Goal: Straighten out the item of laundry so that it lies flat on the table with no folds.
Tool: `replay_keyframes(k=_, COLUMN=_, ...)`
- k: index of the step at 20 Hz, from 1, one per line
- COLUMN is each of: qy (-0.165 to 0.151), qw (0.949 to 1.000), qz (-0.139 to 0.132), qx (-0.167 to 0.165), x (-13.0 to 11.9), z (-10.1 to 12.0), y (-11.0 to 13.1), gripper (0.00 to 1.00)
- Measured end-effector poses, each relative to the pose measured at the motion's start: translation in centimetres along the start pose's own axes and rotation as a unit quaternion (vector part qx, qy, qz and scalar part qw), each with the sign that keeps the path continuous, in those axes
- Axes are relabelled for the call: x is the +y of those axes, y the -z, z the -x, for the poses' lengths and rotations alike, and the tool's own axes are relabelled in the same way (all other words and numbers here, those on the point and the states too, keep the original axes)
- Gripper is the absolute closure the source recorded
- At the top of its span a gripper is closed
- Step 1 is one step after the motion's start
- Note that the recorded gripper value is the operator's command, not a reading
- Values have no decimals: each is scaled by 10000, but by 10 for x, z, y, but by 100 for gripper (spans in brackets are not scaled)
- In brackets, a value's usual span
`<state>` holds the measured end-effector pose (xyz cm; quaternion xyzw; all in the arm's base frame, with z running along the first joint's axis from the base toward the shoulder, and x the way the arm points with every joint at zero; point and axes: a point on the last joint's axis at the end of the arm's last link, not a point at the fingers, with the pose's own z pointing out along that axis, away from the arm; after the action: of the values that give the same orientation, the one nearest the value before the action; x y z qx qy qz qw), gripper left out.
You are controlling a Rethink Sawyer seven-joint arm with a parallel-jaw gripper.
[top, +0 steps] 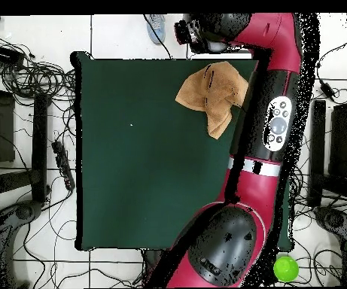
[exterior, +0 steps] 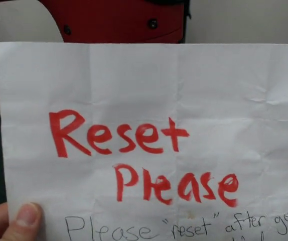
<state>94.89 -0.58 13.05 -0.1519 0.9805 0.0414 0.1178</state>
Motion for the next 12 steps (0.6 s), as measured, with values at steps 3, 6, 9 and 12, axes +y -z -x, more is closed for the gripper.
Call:
replay_keyframes(k=3, qy=75, qw=10000, qz=-7, qx=-17, x=3, z=3, y=12, gripper=0)
replay_keyframes(k=6, qy=122, qw=9999, qz=-24, qx=-21, x=5, z=6, y=23, gripper=0)
replay_keyframes(k=9, qy=195, qw=9998, qz=-46, qx=-17, x=8, z=13, y=52, gripper=0)
replay_keyframes(k=12, qy=264, qw=9996, qz=-54, qx=-18, x=11, z=21, y=91, gripper=0)
